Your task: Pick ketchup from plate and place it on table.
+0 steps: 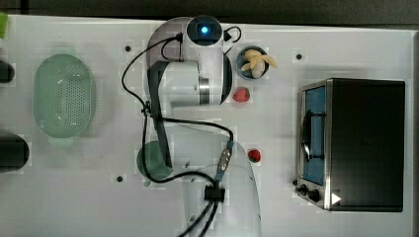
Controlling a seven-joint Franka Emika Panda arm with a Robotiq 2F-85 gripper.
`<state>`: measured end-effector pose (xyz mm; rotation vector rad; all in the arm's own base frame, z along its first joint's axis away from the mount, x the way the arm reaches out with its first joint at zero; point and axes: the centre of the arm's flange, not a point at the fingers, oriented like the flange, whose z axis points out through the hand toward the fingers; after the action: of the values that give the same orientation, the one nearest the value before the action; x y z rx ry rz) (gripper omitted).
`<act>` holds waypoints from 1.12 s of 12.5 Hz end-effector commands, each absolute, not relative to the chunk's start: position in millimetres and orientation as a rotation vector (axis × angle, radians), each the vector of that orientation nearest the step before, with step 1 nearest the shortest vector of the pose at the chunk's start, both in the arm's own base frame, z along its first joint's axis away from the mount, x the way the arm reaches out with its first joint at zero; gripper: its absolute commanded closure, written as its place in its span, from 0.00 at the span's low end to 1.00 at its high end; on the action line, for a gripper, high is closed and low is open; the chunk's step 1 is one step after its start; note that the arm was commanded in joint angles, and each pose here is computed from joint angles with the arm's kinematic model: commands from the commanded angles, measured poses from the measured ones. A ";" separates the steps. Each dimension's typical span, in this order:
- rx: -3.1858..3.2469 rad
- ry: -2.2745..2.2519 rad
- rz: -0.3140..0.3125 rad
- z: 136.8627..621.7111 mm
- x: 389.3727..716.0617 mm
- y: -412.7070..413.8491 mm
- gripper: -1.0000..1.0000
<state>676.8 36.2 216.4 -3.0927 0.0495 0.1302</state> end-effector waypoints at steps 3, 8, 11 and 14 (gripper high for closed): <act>-3.027 0.330 -0.003 376.6 686.3 -4.4 0.37; -3.045 0.449 0.120 433.1 630.2 -32.5 0.37; -3.042 0.593 0.163 425.1 588.9 -35.6 0.37; -3.042 0.653 0.146 394.7 555.0 -36.4 0.37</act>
<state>567.4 -35.7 426.9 -3.0573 0.5340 0.0219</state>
